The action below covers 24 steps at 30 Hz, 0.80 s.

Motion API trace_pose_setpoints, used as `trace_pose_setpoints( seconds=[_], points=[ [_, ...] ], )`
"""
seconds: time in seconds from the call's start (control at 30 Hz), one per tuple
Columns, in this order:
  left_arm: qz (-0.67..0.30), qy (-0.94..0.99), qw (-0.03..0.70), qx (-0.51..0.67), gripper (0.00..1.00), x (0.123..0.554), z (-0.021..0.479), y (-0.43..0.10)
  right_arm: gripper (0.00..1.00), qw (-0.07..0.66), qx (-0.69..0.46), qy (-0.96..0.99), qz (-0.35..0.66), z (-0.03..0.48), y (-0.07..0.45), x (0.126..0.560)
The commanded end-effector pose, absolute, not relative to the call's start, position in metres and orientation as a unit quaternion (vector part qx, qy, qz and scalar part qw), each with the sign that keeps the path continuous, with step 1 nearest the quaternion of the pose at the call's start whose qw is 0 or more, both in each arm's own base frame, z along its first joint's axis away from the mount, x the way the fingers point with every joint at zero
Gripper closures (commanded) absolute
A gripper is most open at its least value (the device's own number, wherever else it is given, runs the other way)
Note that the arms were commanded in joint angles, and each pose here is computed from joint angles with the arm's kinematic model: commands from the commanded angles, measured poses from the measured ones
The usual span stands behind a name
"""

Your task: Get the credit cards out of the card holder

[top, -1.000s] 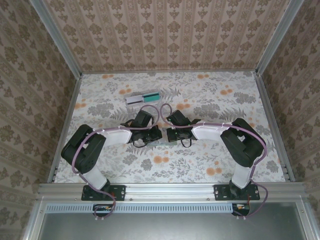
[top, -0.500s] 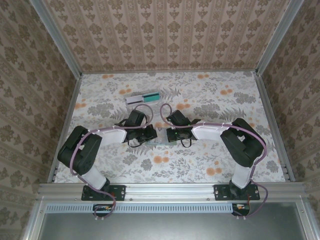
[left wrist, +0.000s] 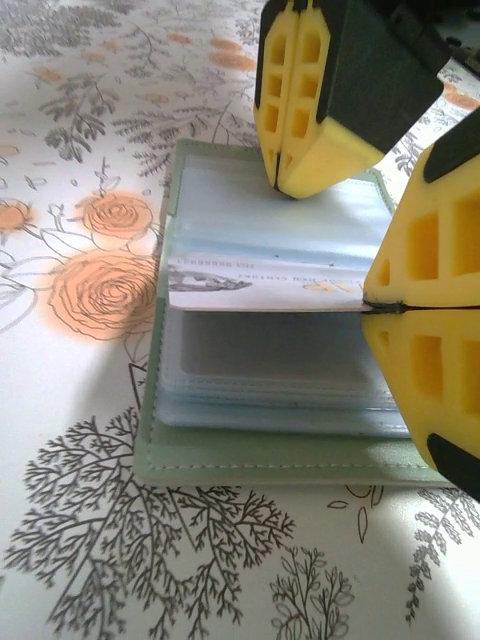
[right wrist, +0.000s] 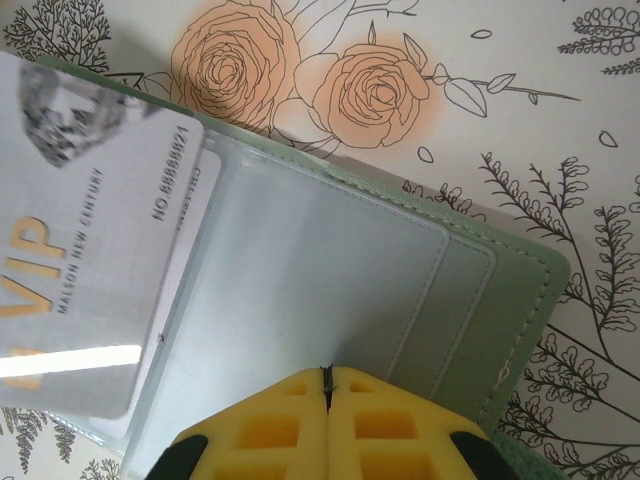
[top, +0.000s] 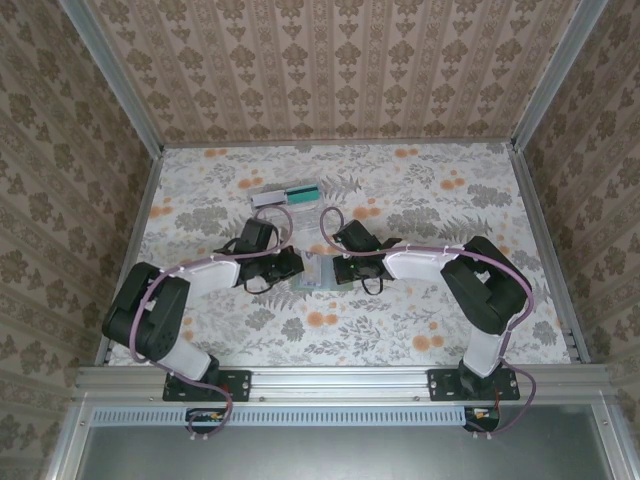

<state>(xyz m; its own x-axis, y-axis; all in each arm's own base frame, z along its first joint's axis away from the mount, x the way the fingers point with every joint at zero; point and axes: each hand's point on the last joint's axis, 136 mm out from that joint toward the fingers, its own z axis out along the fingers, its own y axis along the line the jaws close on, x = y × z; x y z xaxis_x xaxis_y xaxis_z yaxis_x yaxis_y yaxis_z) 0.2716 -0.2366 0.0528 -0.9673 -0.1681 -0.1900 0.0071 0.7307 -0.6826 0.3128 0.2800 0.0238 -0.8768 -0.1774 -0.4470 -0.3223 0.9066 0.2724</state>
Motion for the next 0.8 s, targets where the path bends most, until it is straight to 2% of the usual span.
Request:
trace_pose_setpoints(
  seconds=[0.0, 0.27, 0.4, 0.53, 0.77],
  points=[
    [-0.355, 0.927, 0.115, -0.030, 0.93, 0.262, 0.061, -0.228, 0.95, 0.186, -0.125, 0.963, 0.151, 0.009, 0.271, 0.302],
    [-0.319, 0.935, 0.155, -0.011, 0.92, 0.260, 0.094, -0.208, 0.95, 0.205, -0.125, 0.956, 0.168, 0.026, 0.274, 0.303],
    [-0.277, 0.943, 0.182, 0.010, 0.91, 0.262, 0.113, -0.193, 0.89, 0.224, -0.128, 0.948, 0.189, 0.050, 0.279, 0.305],
    [-0.225, 0.950, 0.214, 0.043, 0.93, 0.269, 0.139, -0.178, 0.88, 0.254, -0.138, 0.933, 0.215, 0.085, 0.281, 0.304],
    [-0.107, 0.932, 0.326, 0.119, 0.98, 0.299, 0.202, -0.148, 0.56, 0.326, -0.130, 0.910, 0.221, 0.129, 0.258, 0.297]
  ],
)
